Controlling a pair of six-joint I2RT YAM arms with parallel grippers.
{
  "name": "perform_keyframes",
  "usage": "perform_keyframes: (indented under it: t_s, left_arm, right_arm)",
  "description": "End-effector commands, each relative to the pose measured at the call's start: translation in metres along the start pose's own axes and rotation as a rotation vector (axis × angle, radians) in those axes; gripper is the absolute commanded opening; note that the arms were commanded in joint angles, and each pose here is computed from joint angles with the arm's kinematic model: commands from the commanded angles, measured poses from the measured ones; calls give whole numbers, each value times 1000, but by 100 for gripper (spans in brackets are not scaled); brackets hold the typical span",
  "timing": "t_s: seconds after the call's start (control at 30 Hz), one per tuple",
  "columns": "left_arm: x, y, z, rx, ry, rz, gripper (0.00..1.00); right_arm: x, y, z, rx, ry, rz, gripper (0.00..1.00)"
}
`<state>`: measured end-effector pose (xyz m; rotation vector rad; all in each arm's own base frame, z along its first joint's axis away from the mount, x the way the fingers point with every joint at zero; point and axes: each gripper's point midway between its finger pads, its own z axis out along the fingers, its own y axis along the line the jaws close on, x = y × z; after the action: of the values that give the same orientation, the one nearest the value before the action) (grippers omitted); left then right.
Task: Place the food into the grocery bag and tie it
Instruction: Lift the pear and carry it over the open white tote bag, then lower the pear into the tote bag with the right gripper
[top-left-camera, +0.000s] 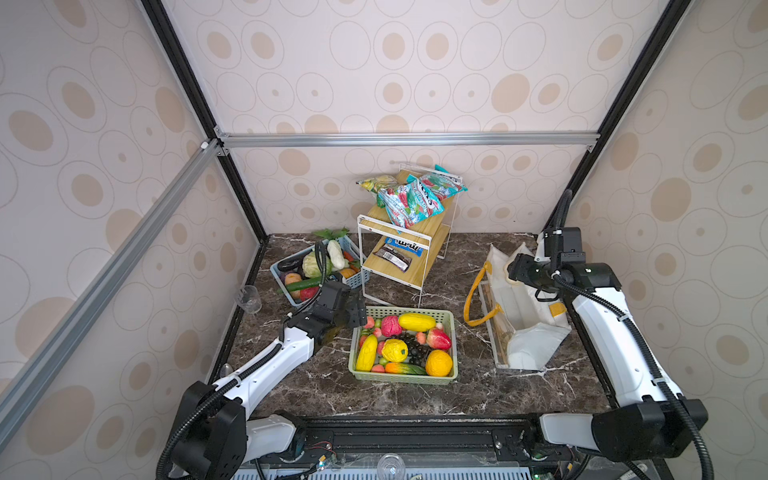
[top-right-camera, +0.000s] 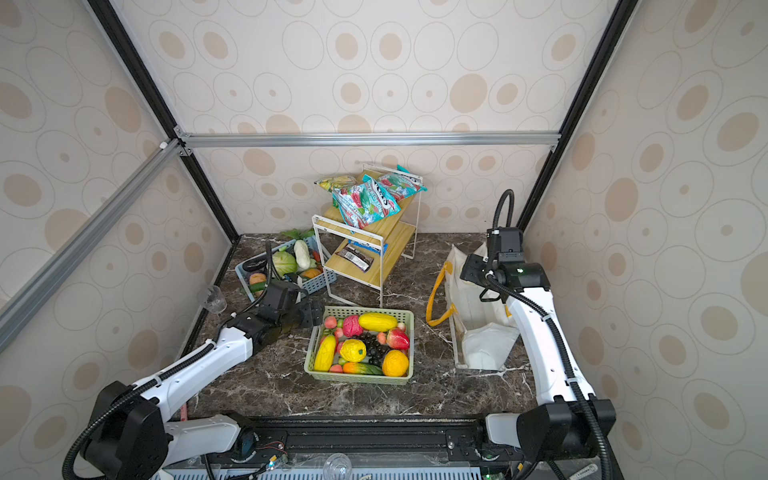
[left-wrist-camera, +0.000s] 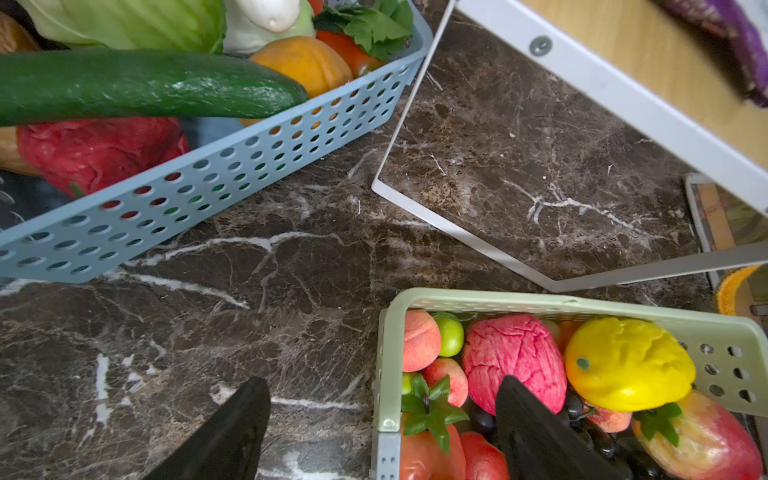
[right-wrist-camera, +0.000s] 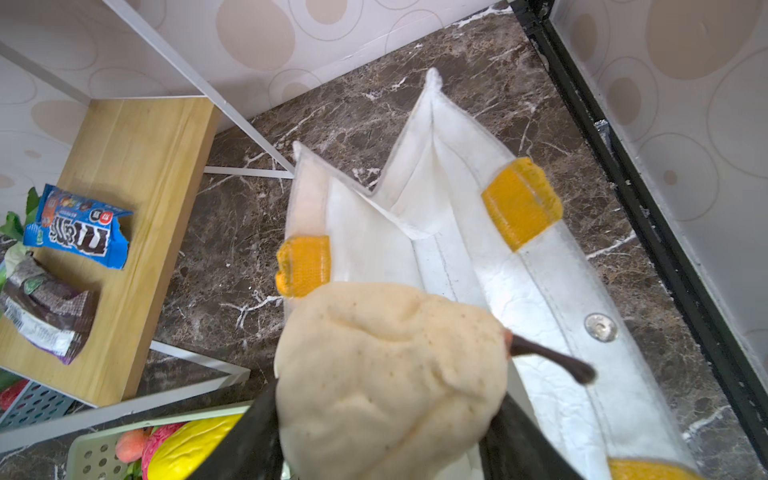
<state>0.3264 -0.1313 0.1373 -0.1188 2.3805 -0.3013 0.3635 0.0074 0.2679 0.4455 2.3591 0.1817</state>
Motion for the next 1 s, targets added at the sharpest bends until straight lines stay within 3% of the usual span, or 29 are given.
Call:
perform_keyframes:
  t_s: [0.0,0.97]
  left_arm:
    - [-4,0,-6,-9,-11,-7,85]
    - [-6,2,-8,-19,-19,-6,85]
  right_arm:
    - [-1,-1,11,-18,22,5,66]
    - [36,-25,107,104,238,-36,66]
